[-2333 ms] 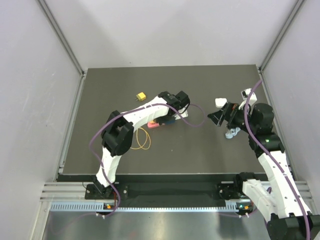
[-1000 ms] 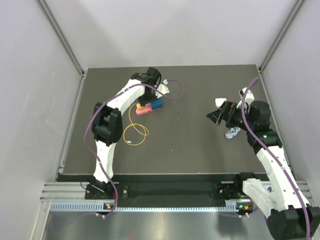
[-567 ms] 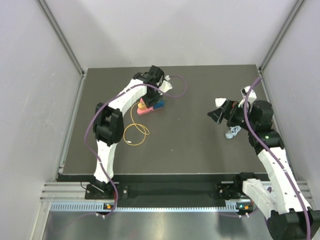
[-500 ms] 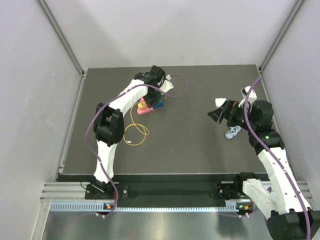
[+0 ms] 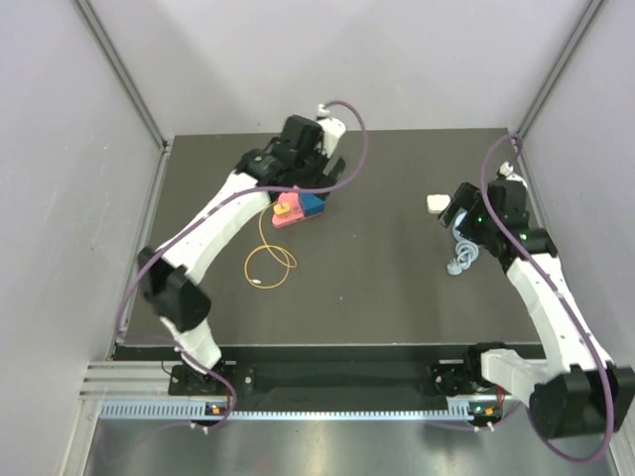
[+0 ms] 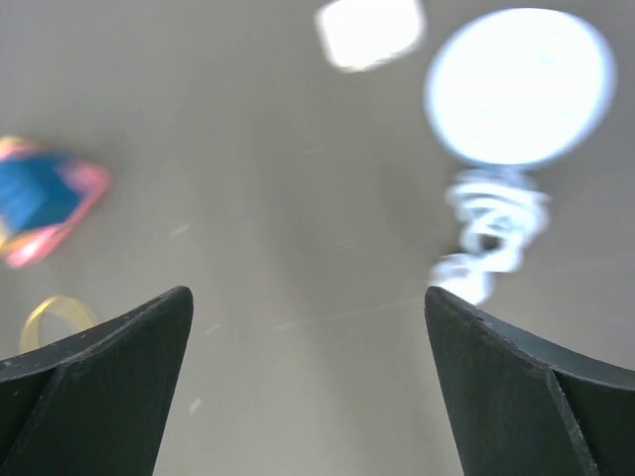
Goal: Insert the plug
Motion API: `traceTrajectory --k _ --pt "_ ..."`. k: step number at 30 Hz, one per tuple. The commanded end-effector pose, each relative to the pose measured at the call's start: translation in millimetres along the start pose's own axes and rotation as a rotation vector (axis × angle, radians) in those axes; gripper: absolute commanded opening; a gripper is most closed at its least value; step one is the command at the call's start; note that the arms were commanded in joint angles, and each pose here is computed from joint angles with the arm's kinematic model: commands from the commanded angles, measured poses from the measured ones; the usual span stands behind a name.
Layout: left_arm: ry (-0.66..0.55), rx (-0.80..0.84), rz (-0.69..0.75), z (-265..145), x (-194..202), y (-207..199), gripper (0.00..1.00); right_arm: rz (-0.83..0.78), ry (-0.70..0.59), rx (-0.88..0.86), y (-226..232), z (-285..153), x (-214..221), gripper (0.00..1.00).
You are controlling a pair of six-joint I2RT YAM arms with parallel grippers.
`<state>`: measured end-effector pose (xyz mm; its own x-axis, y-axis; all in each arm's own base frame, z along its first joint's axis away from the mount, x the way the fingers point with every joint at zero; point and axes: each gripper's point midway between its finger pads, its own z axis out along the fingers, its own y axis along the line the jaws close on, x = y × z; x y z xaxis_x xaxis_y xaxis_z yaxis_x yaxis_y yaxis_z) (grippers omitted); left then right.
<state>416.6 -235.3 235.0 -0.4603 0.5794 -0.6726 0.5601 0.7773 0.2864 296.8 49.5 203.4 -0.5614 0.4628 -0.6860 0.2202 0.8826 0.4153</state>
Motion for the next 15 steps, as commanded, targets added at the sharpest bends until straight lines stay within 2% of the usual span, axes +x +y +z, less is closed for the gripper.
traceTrajectory --k 1,2,4,5,6,8,9,10,12,13,15 --pt "-0.313 0.022 -0.401 -71.1 -62.3 7.3 0.98 0.042 -0.041 0.325 -51.8 9.6 -18.0 1.00" --pt "-0.366 0.032 -0.436 -92.3 -66.9 10.4 0.98 0.035 -0.022 0.359 -56.0 19.4 -19.3 1.00" --pt "-0.391 0.118 -0.458 -90.9 -57.3 -6.3 0.98 0.031 -0.024 0.393 -62.2 29.1 -27.1 1.00" --pt "-0.429 0.141 -0.463 -104.4 -56.3 -8.5 0.99 0.006 -0.008 0.396 -61.1 40.2 -30.8 1.00" --pt "-0.434 0.205 -0.443 -106.3 -52.5 -19.9 0.99 -0.005 -0.026 0.364 -54.2 48.9 -40.2 1.00" --pt "-0.420 0.181 -0.435 -104.0 -37.0 -18.6 0.99 -0.082 0.002 0.310 -42.0 70.2 -49.6 1.00" --pt "-0.391 0.113 -0.462 -94.5 -23.0 -10.4 0.98 -0.111 0.022 0.226 -26.0 80.3 -51.5 1.00" --pt "-0.412 0.089 -0.526 -95.1 -22.9 -1.5 0.96 -0.137 0.018 0.183 -13.2 84.3 -61.1 1.00" --pt "-0.396 0.048 -0.606 -81.7 -8.0 12.5 0.88 -0.170 0.059 0.157 -5.0 99.0 -58.8 1.00" --pt "-0.386 -0.019 -0.718 -72.3 1.5 38.6 0.86 -0.184 0.058 0.139 4.0 100.9 -61.9 1.00" --pt "-0.374 -0.087 -0.842 -64.0 9.7 71.3 0.76 -0.205 0.076 0.125 8.8 107.0 -56.6 1.00"
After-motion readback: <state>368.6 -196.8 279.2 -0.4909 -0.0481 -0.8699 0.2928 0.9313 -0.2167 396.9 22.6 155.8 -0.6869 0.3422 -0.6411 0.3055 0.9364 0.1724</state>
